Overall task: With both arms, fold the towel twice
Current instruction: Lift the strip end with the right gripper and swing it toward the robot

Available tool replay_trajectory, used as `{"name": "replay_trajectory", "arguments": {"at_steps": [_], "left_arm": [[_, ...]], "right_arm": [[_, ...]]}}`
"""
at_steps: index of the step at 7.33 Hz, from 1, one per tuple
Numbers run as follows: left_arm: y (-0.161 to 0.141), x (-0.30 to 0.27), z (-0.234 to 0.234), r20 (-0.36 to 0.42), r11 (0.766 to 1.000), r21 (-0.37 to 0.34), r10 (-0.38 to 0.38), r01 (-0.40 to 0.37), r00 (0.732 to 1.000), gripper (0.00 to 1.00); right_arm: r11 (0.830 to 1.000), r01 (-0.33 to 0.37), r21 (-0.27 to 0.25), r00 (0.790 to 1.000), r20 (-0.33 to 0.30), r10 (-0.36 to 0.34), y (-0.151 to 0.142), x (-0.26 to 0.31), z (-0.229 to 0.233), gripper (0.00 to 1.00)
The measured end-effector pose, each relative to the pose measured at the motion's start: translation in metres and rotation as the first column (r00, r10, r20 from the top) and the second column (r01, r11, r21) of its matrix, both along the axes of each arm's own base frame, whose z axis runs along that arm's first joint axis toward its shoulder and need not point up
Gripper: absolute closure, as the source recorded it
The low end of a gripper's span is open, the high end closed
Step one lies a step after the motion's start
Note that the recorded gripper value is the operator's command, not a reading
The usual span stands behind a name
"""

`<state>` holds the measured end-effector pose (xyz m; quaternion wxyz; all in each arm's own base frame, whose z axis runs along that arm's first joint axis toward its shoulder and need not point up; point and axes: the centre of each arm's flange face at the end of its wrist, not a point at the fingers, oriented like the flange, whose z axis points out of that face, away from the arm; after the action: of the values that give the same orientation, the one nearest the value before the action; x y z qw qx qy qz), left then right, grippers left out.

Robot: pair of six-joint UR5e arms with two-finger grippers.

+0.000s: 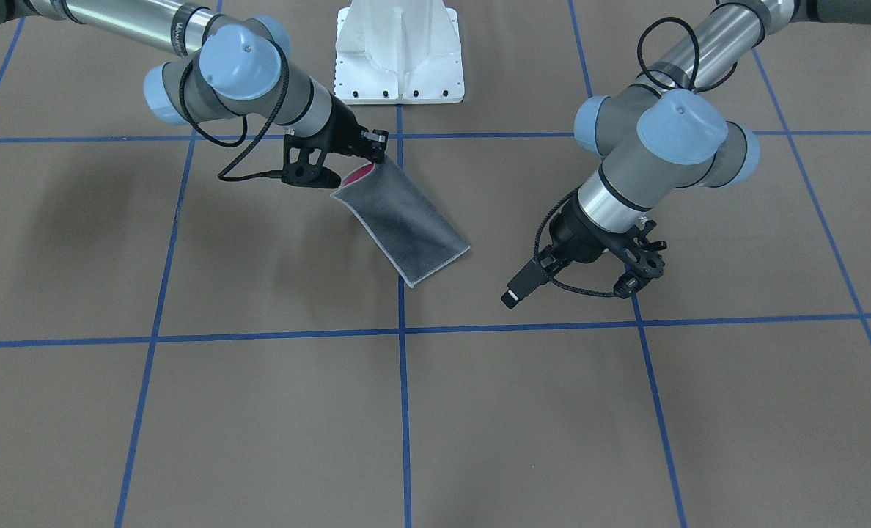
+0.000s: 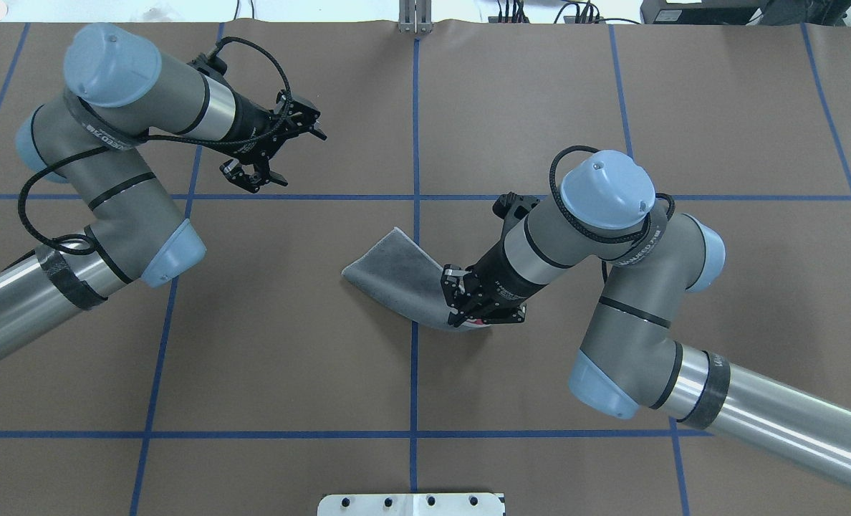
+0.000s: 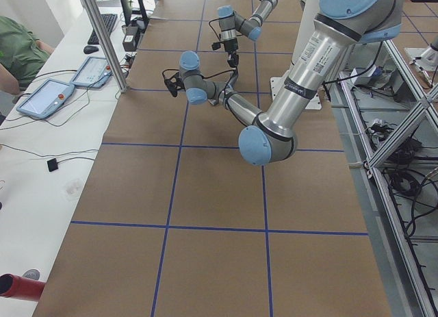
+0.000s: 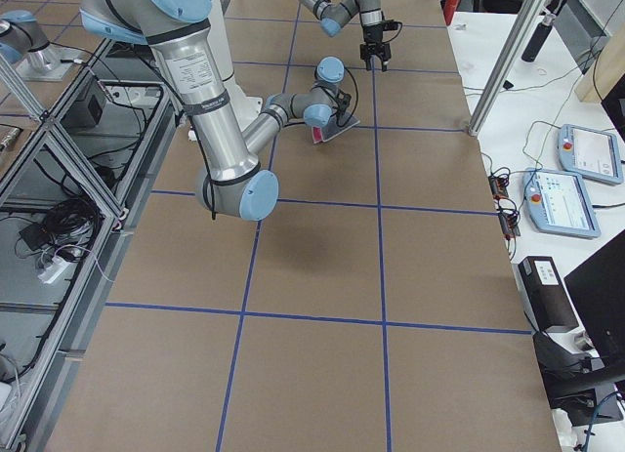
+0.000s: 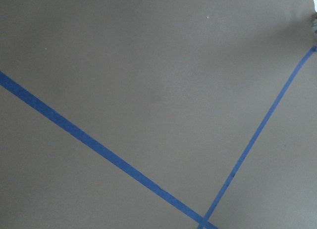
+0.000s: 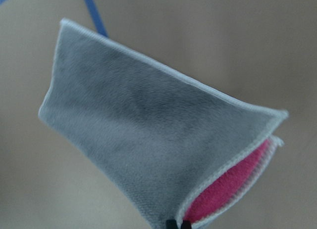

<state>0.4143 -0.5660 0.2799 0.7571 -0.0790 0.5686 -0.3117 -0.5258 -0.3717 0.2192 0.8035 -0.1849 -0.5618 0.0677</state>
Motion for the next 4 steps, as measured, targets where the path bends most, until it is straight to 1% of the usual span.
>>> {"name": "replay_trajectory", "arguments": {"at_steps": [1, 2, 4], "left_arm": [[-0.001, -0.003, 0.005, 0.009, 1.0, 0.01, 0.002, -0.002, 1.0, 0.01], [-0.003, -0.007, 0.01, 0.017, 1.0, 0.017, 0.002, -0.002, 1.0, 0.01], [-0.007, -0.019, 0.023, 0.035, 0.999, 0.031, 0.007, -0.008, 0.999, 0.01]], "right_arm": [[1.0, 0.019, 0.009, 1.0, 0.013, -0.019, 0.007, -0.014, -0.014, 1.0], [1.0, 0.023, 0.019, 1.0, 0.02, -0.023, 0.011, -0.031, -0.029, 1.0], [0.999, 0.01, 0.032, 1.0, 0.022, -0.011, 0.01, -0.066, -0.055, 1.0]]}}
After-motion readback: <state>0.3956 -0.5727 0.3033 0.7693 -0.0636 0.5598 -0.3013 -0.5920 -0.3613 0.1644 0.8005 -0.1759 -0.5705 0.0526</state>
